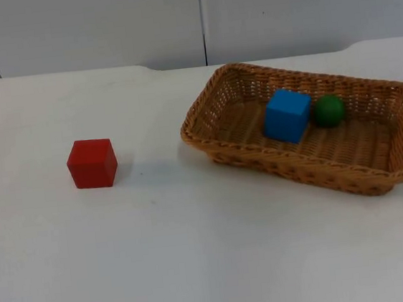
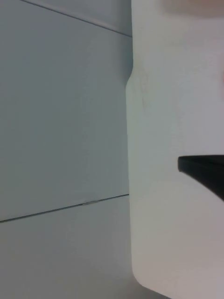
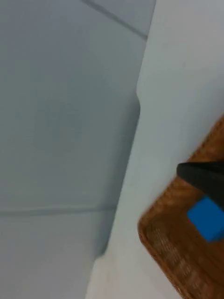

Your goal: Place all geometric objects except the red cube into the basket.

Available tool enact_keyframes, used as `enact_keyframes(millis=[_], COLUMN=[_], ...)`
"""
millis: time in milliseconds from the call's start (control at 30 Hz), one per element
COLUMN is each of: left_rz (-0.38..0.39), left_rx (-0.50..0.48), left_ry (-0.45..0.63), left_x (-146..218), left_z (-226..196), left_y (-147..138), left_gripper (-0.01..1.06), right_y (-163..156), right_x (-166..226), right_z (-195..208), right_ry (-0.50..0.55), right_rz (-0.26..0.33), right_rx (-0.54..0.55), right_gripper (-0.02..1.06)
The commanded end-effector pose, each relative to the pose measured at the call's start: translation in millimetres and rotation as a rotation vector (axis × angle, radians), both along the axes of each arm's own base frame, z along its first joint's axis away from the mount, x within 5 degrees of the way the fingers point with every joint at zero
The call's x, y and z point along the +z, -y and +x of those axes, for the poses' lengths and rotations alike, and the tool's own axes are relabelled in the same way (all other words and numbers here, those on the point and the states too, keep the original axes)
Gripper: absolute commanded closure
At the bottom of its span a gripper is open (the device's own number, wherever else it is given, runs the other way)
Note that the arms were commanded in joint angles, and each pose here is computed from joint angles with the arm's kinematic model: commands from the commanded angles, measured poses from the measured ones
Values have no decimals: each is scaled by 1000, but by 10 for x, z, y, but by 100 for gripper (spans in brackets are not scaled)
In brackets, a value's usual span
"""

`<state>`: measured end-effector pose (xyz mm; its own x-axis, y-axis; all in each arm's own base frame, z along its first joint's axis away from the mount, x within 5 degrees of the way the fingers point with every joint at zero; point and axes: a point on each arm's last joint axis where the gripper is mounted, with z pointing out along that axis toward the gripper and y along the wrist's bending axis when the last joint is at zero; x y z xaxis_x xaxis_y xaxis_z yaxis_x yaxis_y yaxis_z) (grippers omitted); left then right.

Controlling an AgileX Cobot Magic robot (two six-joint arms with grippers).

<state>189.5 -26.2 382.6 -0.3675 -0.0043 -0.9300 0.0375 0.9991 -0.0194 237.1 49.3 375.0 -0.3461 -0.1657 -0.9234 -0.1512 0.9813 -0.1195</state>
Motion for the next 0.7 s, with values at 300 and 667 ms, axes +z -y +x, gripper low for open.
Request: enact_keyframes(millis=[300, 667], left_rz=[7, -18], left_rx=[-13, -13], left_ry=[-36, -22], left_x=[-141, -148], left_z=[226, 272], left_y=[55, 72], left_gripper=[0, 0], right_y=[844, 768], right_x=[297, 262], right_z=[-440, -387], right_ry=[85, 62], right_rz=[8, 38], right_rx=[-328, -238], right_gripper=[1, 1])
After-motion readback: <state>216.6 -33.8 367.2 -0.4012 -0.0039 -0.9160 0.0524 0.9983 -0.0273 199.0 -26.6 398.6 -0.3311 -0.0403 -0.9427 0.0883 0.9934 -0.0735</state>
